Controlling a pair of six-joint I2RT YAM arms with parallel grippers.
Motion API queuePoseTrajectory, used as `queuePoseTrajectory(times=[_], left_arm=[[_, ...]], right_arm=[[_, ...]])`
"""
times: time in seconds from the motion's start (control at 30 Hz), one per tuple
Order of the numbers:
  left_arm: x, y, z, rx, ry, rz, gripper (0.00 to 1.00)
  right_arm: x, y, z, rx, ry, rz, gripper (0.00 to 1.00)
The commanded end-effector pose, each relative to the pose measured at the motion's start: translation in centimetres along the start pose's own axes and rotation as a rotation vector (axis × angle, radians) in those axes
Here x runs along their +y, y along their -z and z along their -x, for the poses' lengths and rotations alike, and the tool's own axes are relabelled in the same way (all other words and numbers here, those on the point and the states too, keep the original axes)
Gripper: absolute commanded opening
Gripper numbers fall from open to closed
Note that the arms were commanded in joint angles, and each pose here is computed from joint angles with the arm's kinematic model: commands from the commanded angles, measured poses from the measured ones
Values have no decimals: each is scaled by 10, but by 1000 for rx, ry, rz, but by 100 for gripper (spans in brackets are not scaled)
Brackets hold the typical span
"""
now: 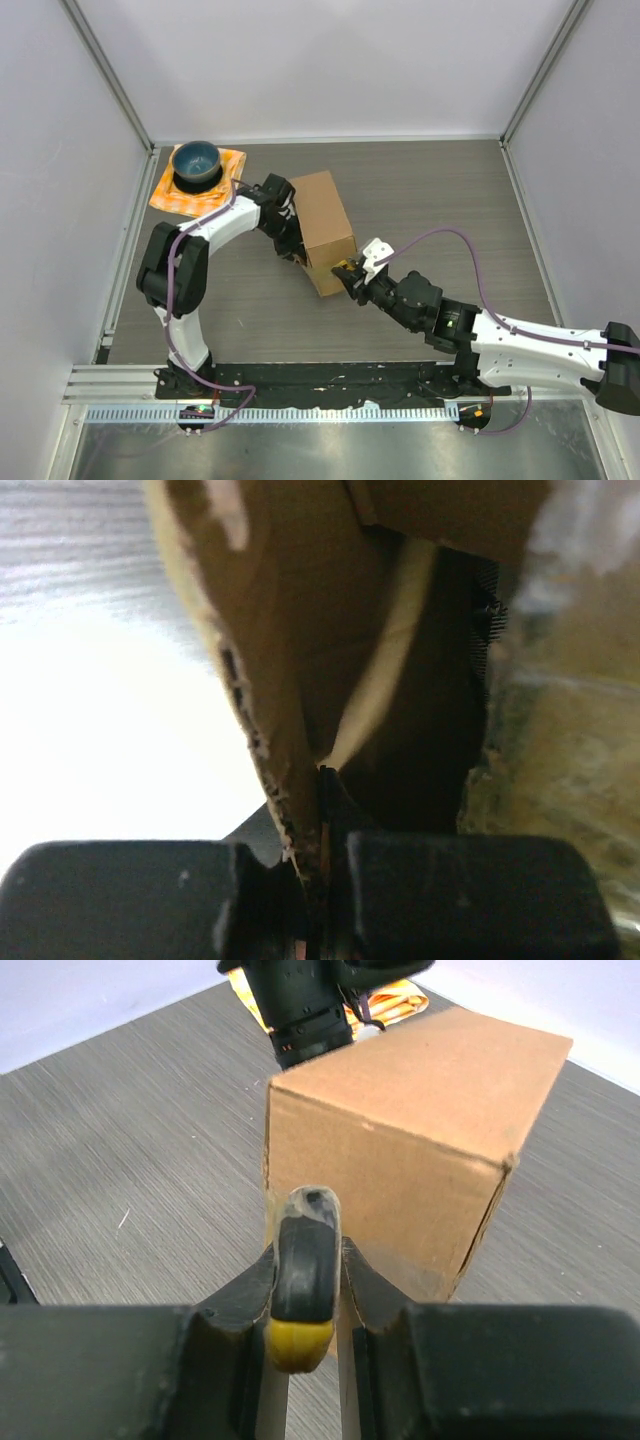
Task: Unpack the express box
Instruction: Cut the express box at the center of the board.
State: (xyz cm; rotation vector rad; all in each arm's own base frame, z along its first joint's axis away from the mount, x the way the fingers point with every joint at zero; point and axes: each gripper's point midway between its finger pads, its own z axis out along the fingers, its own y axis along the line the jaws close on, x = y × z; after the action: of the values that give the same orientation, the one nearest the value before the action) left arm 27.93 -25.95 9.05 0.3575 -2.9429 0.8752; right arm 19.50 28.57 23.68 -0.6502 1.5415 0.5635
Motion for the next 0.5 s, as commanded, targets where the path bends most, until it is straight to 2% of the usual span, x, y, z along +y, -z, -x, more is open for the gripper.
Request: queuePoseTrajectory(times=[0.0, 0.17, 0.37, 0.47], left_arm=[[-20, -20, 13, -30, -23, -61, 0], [-18, -42, 20, -12, 8, -27, 0], [-22, -50, 17, -8, -1, -10, 0], [-29, -49, 20, -18, -5, -22, 0]], right_arm=[[6, 9, 43, -190, -115, 57, 1], [20, 14, 50, -218, -68, 124, 1], [22, 9, 49, -230, -9, 109, 1], [30, 4, 38, -193, -1, 126, 1]])
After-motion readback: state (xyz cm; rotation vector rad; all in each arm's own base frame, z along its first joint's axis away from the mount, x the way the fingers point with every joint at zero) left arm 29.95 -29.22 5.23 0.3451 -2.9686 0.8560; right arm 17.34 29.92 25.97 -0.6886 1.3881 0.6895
